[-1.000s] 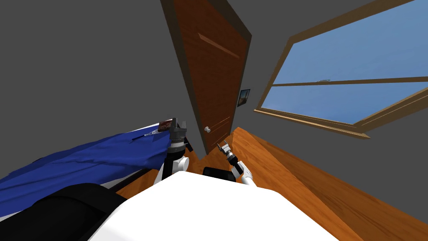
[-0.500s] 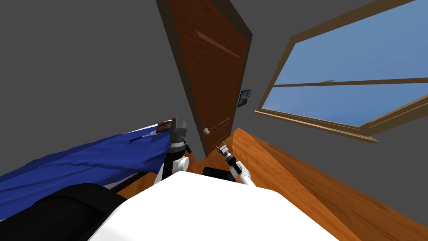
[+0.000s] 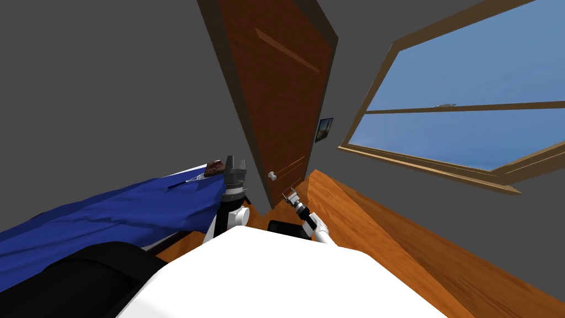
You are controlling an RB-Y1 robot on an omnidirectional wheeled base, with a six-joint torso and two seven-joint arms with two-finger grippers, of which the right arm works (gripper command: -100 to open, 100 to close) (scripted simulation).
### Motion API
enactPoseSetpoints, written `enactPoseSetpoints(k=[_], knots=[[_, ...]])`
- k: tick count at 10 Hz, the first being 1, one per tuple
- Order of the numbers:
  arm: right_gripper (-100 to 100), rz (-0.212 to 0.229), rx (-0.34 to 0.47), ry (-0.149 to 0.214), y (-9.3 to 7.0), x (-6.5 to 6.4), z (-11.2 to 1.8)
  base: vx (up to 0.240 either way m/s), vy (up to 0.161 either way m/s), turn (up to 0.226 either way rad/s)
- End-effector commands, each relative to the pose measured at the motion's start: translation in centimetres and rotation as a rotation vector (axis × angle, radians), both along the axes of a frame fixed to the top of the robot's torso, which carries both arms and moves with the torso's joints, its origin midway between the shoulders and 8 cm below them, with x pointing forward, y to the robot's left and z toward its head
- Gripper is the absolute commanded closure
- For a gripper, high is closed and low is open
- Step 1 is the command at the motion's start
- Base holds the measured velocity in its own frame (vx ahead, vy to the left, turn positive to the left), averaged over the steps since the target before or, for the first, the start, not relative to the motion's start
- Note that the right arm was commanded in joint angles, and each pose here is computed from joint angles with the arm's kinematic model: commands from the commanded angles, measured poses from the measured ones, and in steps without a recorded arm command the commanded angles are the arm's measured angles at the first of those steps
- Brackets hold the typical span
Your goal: Pull the door open
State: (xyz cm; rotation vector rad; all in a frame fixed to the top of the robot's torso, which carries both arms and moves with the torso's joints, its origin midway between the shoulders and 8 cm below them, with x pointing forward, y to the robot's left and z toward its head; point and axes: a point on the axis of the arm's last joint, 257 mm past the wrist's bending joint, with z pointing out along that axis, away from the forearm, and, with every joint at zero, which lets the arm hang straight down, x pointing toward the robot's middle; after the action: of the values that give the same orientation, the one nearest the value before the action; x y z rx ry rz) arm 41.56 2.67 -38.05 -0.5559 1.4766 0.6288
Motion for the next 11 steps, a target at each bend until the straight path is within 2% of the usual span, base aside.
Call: enactPoseSetpoints(k=[1,3,4,5,6,8,10,11], knots=[[-100,0.016,-0.017,-0.003,0.7,-0.4,-0.4,0.113,0.029,0.023],[-100,0.043,-0.040,-0.006,1.8,-1.1,-1.0,0.146,0.053,0.047],[-100,0.037,-0.034,-0.005,1.4,-0.9,-1.0,0.062,0.038,0.005],[-100,0.010,-0.039,-0.001,-0.1,-0.4,-1.3,-0.091,-0.072,0.187],[-100,0.000,-0.040,0.001,-0.6,-0.2,-1.4,-0.160,-0.115,0.163],[-100,-0.052,-0.044,0.010,-3.4,0.6,-1.9,-0.156,-0.102,0.251],[-100,-0.085,-0.046,0.016,-5.1,1.0,-2.1,-0.129,-0.048,0.167],[-100,-0.120,-0.047,0.021,-7.0,1.5,-2.4,-0.114,-0.001,0.291]])
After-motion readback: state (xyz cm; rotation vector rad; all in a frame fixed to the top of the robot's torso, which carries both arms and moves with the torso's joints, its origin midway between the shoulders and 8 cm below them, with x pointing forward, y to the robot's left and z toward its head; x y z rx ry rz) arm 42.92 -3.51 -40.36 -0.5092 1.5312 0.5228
